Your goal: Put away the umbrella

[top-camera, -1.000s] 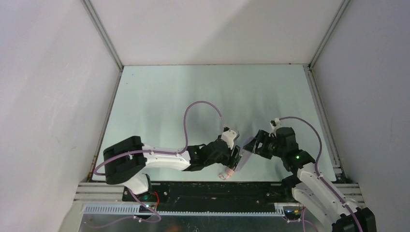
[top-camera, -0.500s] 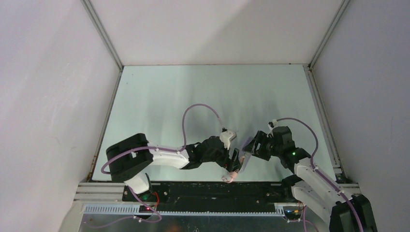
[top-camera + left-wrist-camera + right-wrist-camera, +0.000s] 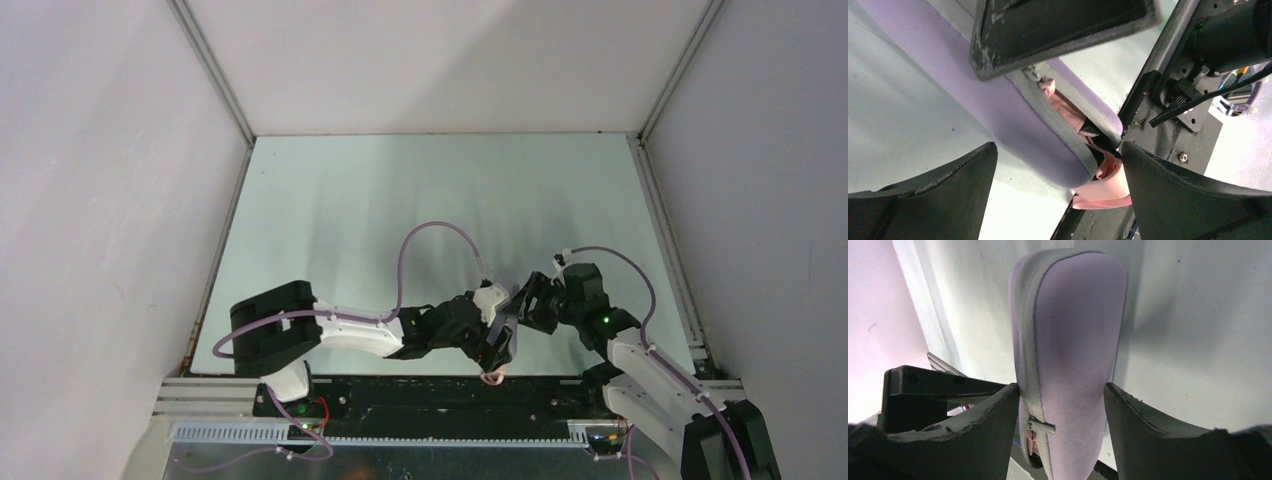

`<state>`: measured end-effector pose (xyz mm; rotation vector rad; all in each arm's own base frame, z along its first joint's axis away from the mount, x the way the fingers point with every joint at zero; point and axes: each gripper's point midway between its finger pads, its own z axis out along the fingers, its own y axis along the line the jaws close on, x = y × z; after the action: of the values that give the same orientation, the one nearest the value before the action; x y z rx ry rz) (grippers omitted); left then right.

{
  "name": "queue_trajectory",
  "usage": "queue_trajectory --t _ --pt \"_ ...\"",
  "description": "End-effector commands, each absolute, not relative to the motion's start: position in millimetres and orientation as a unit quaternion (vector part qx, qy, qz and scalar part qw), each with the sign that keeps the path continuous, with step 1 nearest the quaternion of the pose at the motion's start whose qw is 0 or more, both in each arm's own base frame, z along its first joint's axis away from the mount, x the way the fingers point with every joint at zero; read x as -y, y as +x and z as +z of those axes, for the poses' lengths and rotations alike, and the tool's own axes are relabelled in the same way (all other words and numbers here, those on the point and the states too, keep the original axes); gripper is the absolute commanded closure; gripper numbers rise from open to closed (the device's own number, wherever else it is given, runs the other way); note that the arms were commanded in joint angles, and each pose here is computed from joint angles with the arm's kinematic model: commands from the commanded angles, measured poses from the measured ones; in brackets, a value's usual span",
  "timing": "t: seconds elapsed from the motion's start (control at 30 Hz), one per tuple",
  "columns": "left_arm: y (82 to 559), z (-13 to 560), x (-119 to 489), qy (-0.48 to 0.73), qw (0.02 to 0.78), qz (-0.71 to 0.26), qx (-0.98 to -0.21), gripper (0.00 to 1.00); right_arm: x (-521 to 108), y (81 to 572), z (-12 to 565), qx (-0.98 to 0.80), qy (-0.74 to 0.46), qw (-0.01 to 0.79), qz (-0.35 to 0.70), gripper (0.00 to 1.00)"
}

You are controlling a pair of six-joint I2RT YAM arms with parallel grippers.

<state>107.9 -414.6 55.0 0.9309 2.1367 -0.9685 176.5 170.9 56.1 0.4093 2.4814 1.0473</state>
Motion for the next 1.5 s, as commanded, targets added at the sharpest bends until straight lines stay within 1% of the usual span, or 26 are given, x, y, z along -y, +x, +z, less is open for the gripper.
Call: queue_trajectory --t 0.0,0.03,0.1,0.13,0.2,0.27,0.37,0.53,0.67,0.7,0.73,0.77,0.8,0.83,0.9,1.03,1.07,1.1,1.23,1.27,1.3,1.37,1.4,1.43,1.47 --pt "124.3 67.7 418.8 0.327 0.343 -0.348 -0.809 0.02 -164.9 181.3 64.4 -0.884 0.140 0.240 0.376 0.35" --pt "125.7 64.9 417.7 0.326 0.344 -0.342 -0.811 0.02 -163.8 180.0 65.0 -0.885 0.135 0.242 0.374 0.36" --pt "127.0 62.4 417.0 0.328 0.345 -0.336 -0.813 0.03 -161.7 179.6 69.9 -0.885 0.123 0.253 0.371 0.43" --pt "127.0 62.0 416.4 0.327 0.345 -0.336 -0.813 0.02 -161.3 180.8 74.9 -0.884 0.118 0.260 0.371 0.51" --pt "126.4 65.5 416.8 0.324 0.346 -0.343 -0.811 0.02 -159.6 178.2 76.2 -0.888 0.112 0.258 0.364 0.59" --pt "125.4 70.8 416.8 0.320 0.348 -0.350 -0.809 0.01 -160.1 174.6 77.1 -0.891 0.106 0.252 0.363 0.63" --pt "125.4 77.8 420.6 0.320 0.348 -0.354 -0.807 0.00 -165.0 168.3 77.5 -0.892 0.095 0.237 0.372 0.64" --pt "124.5 70.3 421.4 0.331 0.335 -0.341 -0.814 0.00 -170.0 163.2 81.6 -0.900 0.074 0.224 0.366 0.58" --pt "124.4 65.3 424.1 0.335 0.327 -0.336 -0.817 0.01 -175.2 159.4 84.5 -0.905 0.060 0.215 0.362 0.48" --pt "124.6 67.0 426.7 0.335 0.328 -0.340 -0.815 0.02 -177.3 159.2 85.5 -0.907 0.055 0.213 0.360 0.43" --pt "122.7 65.2 428.1 0.338 0.323 -0.343 -0.815 0.03 -176.5 160.0 84.4 -0.909 0.056 0.213 0.353 0.40" --pt "122.7 67.6 430.6 0.338 0.324 -0.348 -0.812 0.04 -178.8 161.3 87.5 -0.910 0.050 0.216 0.351 0.32" --pt "121.0 68.3 432.4 0.341 0.322 -0.352 -0.810 0.04 -176.7 164.4 86.5 -0.913 0.053 0.221 0.339 0.27" --pt "121.0 70.3 434.2 0.342 0.323 -0.356 -0.807 0.04 -178.7 166.8 91.5 -0.913 0.047 0.228 0.336 0.17" --pt "122.4 75.6 435.4 0.339 0.326 -0.365 -0.803 0.04 -177.3 175.0 93.8 -0.916 0.045 0.243 0.315 0.08" --pt "126.6 94.9 429.0 0.306 0.327 -0.418 -0.791 0.03 -171.3 199.1 90.2 -0.930 0.035 0.263 0.253 0.05" --pt "128.1 106.4 426.9 0.298 0.334 -0.432 -0.783 0.02 -171.8 200.8 82.0 -0.938 0.033 0.249 0.240 0.05" --pt "129.3 103.6 419.5 0.292 0.332 -0.432 -0.786 0.02 -176.3 206.7 87.0 -0.937 0.023 0.256 0.238 0.05" --pt "131.8 121.8 398.1 0.277 0.348 -0.435 -0.782 0.00 -183.0 221.1 71.3 -0.952 0.001 0.245 0.184 0.06" --pt "132.1 117.8 391.7 0.271 0.344 -0.431 -0.789 0.00 -186.7 224.0 65.8 -0.958 -0.007 0.233 0.169 0.08" --pt "132.5 126.2 388.4 0.264 0.349 -0.438 -0.785 0.00 -176.5 226.3 53.8 -0.966 -0.006 0.225 0.125 0.09" --pt "132.4 129.5 378.3 0.251 0.349 -0.445 -0.786 0.00 -177.2 230.2 48.9 -0.970 -0.014 0.218 0.105 0.15" --pt "132.2 125.8 372.0 0.244 0.345 -0.444 -0.790 0.00 -179.5 231.0 48.7 -0.970 -0.015 0.216 0.110 0.21" --pt "132.3 131.7 368.1 0.239 0.350 -0.450 -0.786 0.00 -184.5 230.4 48.9 -0.970 -0.020 0.212 0.122 0.24" --pt "132.3 127.2 362.0 0.234 0.347 -0.448 -0.790 0.00 -186.2 231.1 49.4 -0.969 -0.020 0.211 0.128 0.30"
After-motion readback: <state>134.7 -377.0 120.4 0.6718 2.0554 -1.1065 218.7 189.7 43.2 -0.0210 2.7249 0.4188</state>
